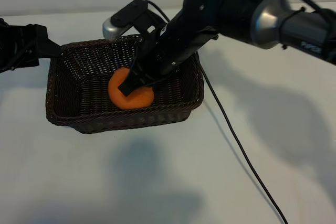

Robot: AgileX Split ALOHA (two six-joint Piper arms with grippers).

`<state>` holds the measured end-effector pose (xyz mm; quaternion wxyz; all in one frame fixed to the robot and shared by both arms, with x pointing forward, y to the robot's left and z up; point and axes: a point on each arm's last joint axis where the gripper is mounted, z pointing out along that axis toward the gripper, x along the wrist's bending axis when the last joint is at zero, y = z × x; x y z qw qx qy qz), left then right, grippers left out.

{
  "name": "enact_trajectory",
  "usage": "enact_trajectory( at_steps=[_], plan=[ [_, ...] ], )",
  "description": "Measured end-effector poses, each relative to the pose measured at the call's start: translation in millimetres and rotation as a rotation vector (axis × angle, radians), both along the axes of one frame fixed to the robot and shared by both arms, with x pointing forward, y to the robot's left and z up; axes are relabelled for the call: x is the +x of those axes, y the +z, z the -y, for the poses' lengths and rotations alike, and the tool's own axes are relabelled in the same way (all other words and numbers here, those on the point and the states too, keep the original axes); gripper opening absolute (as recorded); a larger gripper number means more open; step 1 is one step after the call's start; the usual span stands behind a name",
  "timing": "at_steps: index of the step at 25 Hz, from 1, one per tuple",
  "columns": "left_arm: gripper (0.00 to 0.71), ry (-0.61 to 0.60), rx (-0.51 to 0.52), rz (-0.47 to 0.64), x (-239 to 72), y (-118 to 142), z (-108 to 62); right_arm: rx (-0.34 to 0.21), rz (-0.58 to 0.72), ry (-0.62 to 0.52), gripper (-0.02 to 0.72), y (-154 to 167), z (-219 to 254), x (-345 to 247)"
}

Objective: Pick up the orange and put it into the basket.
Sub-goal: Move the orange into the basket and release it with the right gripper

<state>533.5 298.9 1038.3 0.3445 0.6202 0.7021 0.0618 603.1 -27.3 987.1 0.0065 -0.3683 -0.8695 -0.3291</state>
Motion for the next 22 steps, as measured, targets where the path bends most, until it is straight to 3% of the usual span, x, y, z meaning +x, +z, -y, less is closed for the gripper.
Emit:
enact_trajectory(
  at_steps=[11, 22],
  plan=[
    [0.539, -0.018, 0.011, 0.005, 0, 0, 0.2, -0.028, -0.005, -0.038, 0.066, -38, -5, 14],
    [0.539, -0.019, 0.010, 0.005, 0, 0, 0.2, -0.023, 0.021, -0.064, 0.071, -45, -6, 19]
  ],
)
